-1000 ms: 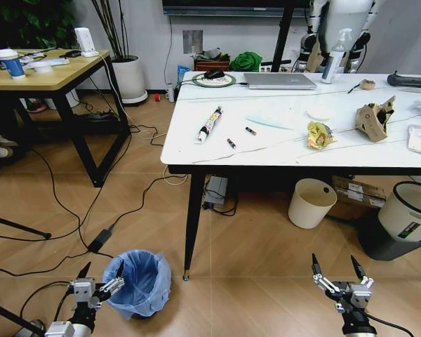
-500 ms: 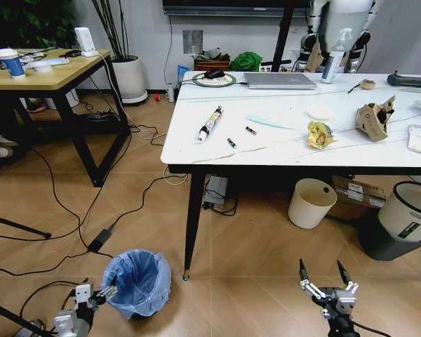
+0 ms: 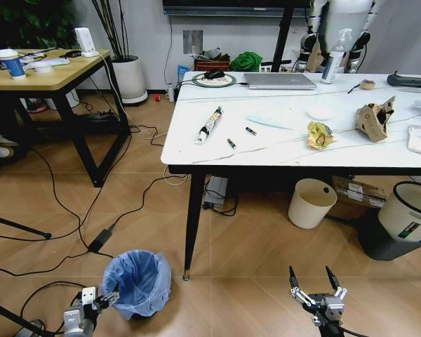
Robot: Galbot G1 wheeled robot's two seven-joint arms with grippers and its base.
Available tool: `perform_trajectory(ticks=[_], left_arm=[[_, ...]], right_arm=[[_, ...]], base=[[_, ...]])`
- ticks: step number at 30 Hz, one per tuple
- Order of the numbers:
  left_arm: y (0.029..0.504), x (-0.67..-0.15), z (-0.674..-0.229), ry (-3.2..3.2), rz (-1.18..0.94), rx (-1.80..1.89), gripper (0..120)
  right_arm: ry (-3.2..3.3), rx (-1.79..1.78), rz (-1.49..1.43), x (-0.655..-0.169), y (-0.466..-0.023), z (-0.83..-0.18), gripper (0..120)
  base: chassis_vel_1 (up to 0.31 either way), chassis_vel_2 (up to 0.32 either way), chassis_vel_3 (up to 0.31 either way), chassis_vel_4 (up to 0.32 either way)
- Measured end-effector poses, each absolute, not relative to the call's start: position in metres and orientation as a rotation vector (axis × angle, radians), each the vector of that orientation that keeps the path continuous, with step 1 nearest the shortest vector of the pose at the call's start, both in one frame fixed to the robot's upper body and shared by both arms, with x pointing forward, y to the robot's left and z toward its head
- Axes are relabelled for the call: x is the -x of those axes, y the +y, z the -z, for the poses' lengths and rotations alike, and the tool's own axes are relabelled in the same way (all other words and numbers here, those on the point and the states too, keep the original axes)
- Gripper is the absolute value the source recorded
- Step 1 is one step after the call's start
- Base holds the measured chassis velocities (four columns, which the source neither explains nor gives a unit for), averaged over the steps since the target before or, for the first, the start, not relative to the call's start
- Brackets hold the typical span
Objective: Pick up the trash bin and place the trash from the table into it.
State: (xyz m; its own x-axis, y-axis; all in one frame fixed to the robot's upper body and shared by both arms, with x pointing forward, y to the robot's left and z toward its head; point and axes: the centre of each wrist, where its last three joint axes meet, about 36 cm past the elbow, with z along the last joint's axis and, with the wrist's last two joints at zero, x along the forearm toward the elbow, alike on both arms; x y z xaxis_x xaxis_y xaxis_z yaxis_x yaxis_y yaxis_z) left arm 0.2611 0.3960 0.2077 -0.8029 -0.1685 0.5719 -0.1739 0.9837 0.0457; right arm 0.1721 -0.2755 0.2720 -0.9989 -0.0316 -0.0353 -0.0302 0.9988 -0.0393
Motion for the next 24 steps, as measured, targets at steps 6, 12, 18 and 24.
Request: perform_trajectory(ticks=[6,12,18,24], left_arm=[[0.393,-0.265,-0.203,-2.517,-0.031,-0.250,98],[0.392,-0.268,-0.201,-2.515,-0.043,-0.249,92],[0.392,-0.269,-0.191,-2.494,-0.056,-0.259,71],[0.387,-0.272,-0.189,-2.488,-0.072,-0.253,51]], right_arm=[[3.109,0.054,0.057,-0.174,-0.274,-0.272,100],[3.108,0.059,0.064,-0.176,-0.274,-0.275,100],[3.105,0.057,0.066,-0.178,-0.274,-0.277,100],[3.100,0.059,0.067,-0.179,-0.274,-0.280,100]], base=[[0.000,0.000,0.000,0.000],[0.000,0.000,0.000,0.000],[0.000,0.000,0.000,0.000],[0.000,0.000,0.000,0.000]])
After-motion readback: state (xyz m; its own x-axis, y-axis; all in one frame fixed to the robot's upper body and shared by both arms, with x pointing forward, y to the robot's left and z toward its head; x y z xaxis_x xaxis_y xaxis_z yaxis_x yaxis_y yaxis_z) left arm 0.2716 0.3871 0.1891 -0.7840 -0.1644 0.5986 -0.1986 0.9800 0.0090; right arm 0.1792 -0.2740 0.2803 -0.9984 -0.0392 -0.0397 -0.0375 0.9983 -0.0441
